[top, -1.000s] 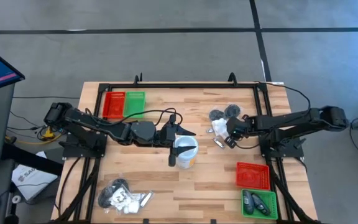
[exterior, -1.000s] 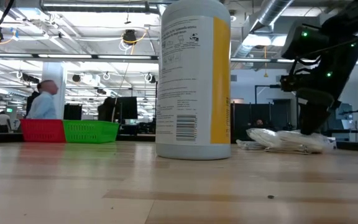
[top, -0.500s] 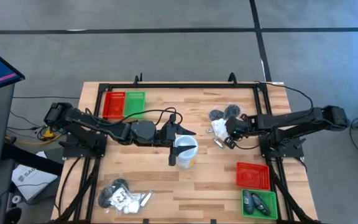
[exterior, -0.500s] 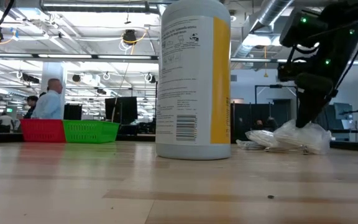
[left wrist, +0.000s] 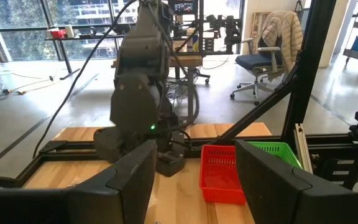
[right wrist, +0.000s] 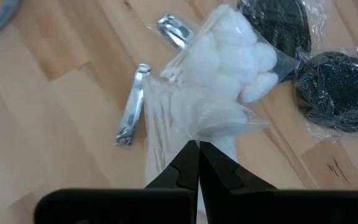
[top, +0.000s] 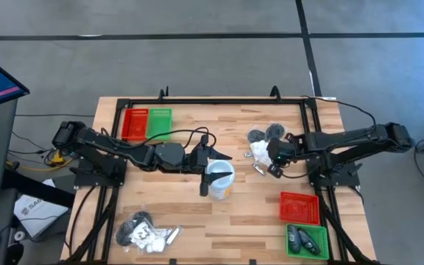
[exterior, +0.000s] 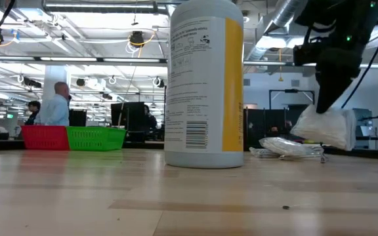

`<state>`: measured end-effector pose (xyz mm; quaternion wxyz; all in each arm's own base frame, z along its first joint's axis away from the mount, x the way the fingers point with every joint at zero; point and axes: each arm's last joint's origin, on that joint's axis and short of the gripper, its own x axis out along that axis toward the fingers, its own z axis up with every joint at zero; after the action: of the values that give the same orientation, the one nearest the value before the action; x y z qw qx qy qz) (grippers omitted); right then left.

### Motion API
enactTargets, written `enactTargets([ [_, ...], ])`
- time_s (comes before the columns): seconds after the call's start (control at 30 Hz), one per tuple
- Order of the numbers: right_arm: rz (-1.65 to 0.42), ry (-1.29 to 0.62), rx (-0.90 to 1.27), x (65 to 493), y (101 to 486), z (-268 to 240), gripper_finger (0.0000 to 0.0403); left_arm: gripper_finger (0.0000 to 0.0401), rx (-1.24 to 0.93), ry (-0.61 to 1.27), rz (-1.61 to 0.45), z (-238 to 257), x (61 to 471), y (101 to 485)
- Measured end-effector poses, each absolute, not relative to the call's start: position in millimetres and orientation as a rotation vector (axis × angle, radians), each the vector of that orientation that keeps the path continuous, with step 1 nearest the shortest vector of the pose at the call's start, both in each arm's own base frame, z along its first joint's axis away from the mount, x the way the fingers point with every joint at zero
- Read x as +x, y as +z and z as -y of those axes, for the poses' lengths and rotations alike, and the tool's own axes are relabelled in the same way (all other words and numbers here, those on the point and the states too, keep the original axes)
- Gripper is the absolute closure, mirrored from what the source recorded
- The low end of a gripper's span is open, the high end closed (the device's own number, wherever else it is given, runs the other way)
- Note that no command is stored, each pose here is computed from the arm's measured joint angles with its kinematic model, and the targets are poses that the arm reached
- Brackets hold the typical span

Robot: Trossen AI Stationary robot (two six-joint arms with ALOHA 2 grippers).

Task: Pick & Place Travel size toiletries
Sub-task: Put the white cotton pack into the bottom red basket

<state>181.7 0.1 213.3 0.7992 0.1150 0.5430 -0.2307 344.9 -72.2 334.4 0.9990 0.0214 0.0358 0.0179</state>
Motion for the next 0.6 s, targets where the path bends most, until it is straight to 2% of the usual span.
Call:
enactTargets([
  [0.3, -1.194, -0.382, 0.229, 181.9, 250.7, -21.8, 0.0403, 0.0192, 0.043, 0.036, -0.072, 72.2, 344.9, 334.4],
  [0.6, -1.295, -0.325, 0.287, 167.0, 269.0, -48.3, 0.0403, 0.0192, 0.043, 0.036, -0.072, 72.2, 344.9, 334.4],
])
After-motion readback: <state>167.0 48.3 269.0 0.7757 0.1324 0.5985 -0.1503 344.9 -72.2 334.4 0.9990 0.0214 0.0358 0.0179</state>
